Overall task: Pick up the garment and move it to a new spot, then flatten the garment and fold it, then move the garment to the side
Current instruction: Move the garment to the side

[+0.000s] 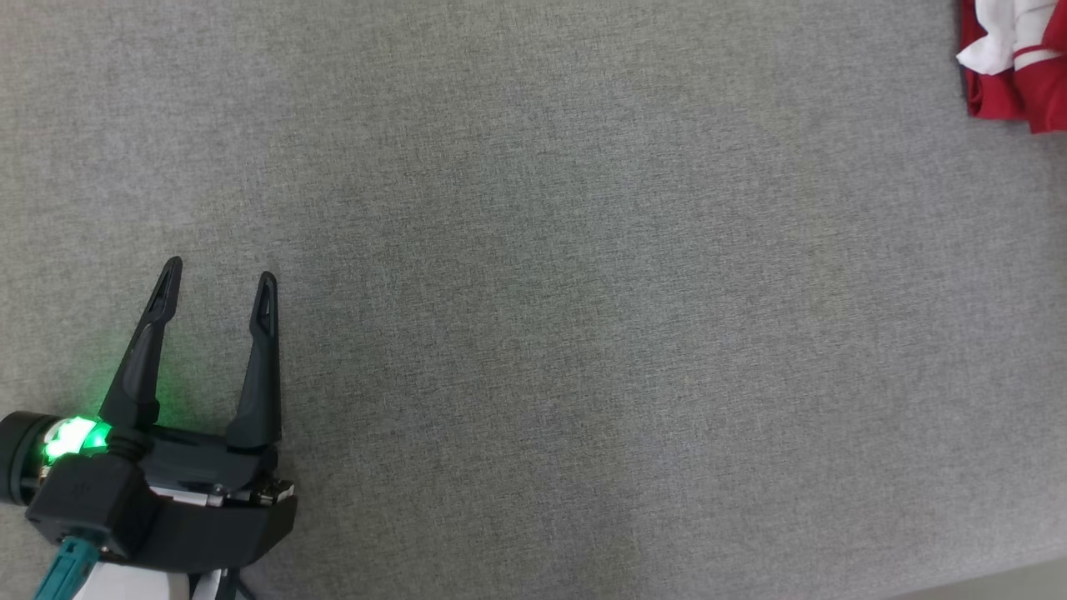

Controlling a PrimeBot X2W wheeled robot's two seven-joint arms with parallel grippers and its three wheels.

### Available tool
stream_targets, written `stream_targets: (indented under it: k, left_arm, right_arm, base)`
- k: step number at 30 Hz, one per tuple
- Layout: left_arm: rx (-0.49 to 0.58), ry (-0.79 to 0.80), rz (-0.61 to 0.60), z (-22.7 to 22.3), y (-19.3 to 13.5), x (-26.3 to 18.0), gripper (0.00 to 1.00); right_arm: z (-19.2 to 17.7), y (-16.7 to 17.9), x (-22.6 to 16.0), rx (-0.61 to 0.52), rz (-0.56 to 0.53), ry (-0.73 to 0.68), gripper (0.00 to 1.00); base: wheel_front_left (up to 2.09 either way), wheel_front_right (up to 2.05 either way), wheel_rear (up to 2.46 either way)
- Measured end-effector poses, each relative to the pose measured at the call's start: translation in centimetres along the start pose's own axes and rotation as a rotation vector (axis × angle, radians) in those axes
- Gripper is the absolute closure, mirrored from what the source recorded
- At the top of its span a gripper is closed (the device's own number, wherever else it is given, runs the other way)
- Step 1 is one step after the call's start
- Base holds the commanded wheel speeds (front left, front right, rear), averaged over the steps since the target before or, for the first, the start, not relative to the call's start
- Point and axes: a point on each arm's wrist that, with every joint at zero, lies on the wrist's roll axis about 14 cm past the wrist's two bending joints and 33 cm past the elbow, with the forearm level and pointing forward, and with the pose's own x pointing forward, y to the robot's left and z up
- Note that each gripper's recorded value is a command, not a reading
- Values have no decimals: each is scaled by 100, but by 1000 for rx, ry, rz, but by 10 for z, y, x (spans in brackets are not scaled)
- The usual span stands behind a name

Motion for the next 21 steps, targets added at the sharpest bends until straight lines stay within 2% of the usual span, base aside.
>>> stream_targets:
  k: [4, 7, 8, 9, 10, 16, 21]
  left_arm:
    - [0, 5, 6, -2, 2, -1, 0]
    - [0, 8, 17, -3, 5, -3, 0]
    - [0, 10, 20, -4, 6, -4, 0]
    - [0, 12, 22, -4, 7, -4, 0]
    - [0, 13, 24, -4, 7, -4, 0]
    - [2, 14, 43, -3, 12, -7, 0]
    - [-5, 1, 64, 7, 12, -11, 0]
  right_arm:
    - [8, -3, 7, -56, -12, 0, 100]
    - [10, -3, 13, -54, -19, 5, 100]
    - [8, -3, 15, -58, -21, 12, 96]
    - [7, -3, 16, -61, -22, 19, 56]
    - [5, -3, 17, -63, -24, 26, 0]
    - [15, -14, 20, -83, -59, 2, 0]
    - [50, -19, 12, 1, -80, -165, 0]
  base:
    - [0, 0, 0]
    - [0, 0, 0]
    - [0, 0, 0]
    - [0, 0, 0]
    - [0, 0, 0]
    - [0, 0, 0]
    - [0, 0, 0]
